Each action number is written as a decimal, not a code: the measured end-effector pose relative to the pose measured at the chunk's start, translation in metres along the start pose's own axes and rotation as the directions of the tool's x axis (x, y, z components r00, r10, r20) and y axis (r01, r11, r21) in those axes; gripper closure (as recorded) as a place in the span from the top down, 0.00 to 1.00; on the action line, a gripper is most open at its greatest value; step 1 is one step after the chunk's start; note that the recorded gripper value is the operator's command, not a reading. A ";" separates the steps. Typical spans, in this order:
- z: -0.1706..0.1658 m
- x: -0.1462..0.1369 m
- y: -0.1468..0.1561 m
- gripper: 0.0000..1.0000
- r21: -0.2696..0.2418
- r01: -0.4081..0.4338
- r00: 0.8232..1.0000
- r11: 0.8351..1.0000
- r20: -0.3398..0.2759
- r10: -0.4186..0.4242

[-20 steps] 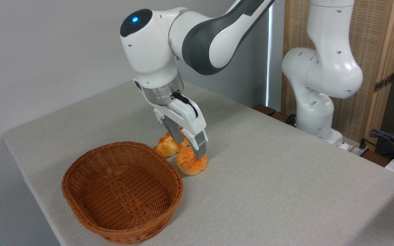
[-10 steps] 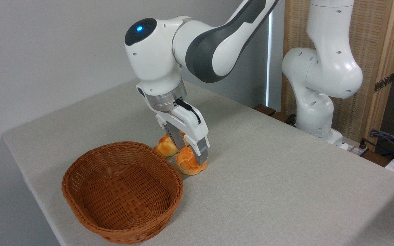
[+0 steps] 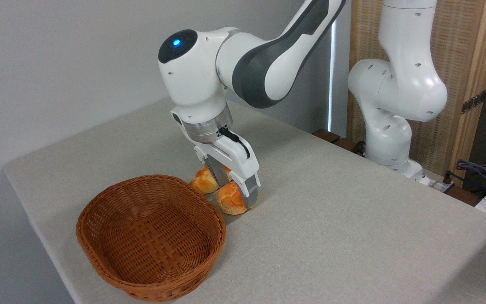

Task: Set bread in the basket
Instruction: 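Close the gripper on the round orange bun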

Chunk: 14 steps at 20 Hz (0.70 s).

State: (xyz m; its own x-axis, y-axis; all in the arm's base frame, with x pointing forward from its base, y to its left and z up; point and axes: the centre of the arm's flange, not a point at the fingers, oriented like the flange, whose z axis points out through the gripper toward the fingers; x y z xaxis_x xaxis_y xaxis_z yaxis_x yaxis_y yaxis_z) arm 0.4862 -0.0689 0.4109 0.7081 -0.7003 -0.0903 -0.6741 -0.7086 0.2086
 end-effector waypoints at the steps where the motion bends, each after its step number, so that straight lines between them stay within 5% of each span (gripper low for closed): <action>1: 0.000 0.000 0.000 0.57 0.000 0.000 1.000 1.000 0.000 0.000; 14: 0.000 0.000 0.000 0.55 0.001 0.000 1.000 1.000 -0.001 0.000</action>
State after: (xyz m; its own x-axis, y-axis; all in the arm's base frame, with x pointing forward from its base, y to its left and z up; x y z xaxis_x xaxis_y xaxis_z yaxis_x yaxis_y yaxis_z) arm 0.4862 -0.0690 0.4114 0.7080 -0.7005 -0.0894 -0.6745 -0.7084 0.2079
